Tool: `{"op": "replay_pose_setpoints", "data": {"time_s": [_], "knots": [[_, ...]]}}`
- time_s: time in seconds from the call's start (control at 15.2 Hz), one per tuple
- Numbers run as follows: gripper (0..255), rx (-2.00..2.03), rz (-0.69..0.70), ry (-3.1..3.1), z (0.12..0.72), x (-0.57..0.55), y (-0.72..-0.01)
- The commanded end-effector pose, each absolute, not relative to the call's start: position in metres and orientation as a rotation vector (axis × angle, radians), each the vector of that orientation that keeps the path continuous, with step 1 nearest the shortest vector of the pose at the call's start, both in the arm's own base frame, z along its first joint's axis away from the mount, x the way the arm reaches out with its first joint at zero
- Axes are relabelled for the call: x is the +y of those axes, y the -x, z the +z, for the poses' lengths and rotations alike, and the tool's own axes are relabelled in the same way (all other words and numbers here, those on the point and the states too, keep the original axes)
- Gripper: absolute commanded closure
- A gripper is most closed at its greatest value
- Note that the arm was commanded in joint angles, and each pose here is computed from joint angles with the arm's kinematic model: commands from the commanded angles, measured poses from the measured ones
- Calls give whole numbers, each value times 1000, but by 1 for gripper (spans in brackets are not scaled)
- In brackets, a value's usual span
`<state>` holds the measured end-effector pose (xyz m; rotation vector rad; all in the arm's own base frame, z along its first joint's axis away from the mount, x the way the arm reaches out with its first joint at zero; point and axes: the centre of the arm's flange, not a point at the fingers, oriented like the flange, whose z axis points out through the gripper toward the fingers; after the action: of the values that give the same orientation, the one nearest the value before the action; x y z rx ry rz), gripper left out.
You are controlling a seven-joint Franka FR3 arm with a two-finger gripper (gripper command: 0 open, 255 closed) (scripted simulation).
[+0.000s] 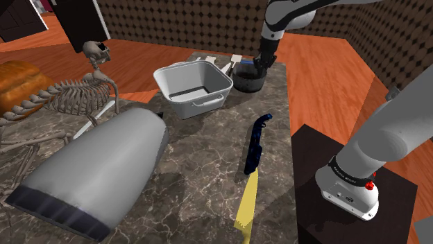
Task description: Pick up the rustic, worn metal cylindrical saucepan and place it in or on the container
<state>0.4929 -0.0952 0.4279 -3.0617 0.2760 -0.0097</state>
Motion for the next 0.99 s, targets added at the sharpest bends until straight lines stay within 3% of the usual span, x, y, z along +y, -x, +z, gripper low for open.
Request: {"op": "replay_pose_setpoints", "data": {"time_s": [0.0,0.92], "knots": [[255,276,-10,3062,440,-96,-492],[255,276,-10,3062,514,-96,-492]]}}
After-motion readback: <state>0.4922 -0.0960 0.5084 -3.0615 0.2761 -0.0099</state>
